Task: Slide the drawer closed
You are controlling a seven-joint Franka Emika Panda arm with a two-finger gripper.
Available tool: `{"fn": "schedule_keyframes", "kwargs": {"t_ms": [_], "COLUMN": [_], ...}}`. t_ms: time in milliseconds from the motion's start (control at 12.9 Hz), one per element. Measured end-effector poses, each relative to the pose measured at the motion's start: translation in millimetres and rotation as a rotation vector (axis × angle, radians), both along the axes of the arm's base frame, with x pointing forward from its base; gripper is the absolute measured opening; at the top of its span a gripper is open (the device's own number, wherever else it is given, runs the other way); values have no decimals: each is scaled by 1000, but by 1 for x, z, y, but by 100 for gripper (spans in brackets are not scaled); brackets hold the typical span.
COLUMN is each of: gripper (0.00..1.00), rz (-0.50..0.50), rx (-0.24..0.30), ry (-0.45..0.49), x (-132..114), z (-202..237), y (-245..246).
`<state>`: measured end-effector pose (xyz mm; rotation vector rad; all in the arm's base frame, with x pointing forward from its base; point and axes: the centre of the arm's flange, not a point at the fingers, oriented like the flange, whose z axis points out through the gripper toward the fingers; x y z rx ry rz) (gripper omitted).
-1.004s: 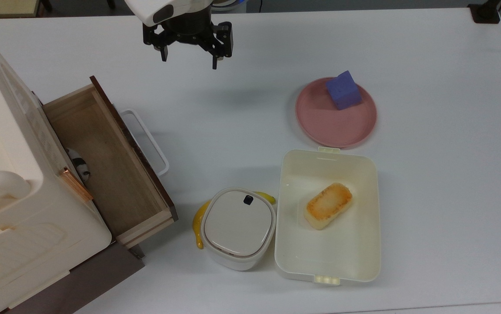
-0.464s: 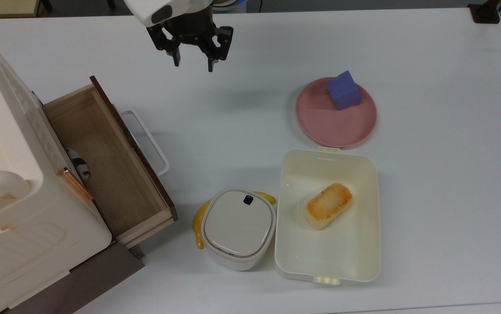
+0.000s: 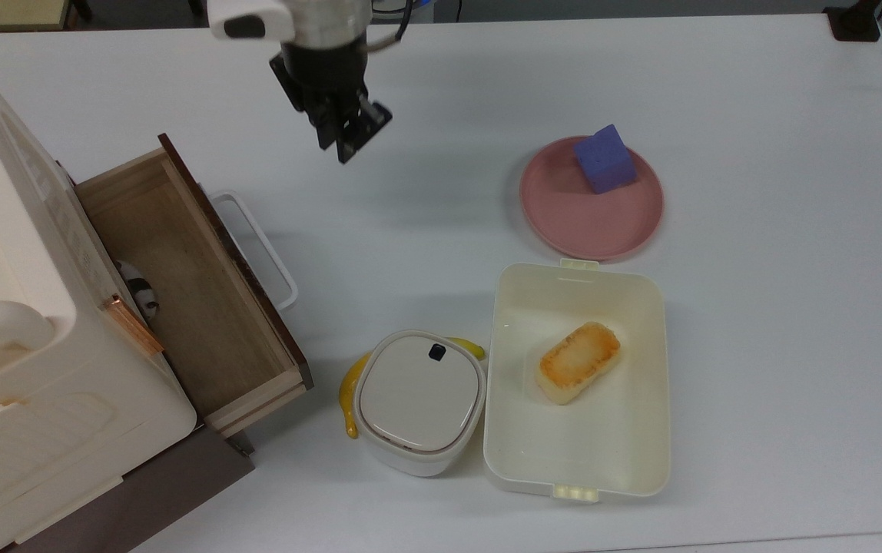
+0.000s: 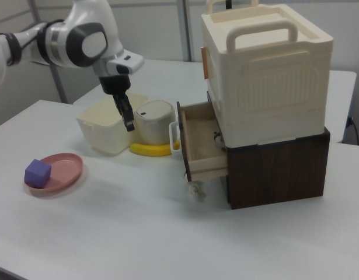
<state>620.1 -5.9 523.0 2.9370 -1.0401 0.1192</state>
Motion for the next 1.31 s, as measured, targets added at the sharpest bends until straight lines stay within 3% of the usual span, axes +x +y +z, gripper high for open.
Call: {"fn": "schedule_keyframes", "kwargs": {"t_ms": [232,541,850,1313], "gripper": [28,28,28,28], "rz": [-138,-207,-272,-336], "rx": [-14,-83,-110,-153], "ry": [-6,-5,-101,-196], "x": [23,52,73,74], "z": [-47,-93,-93,-81], "y": [-3,-34,-82,-136]}}
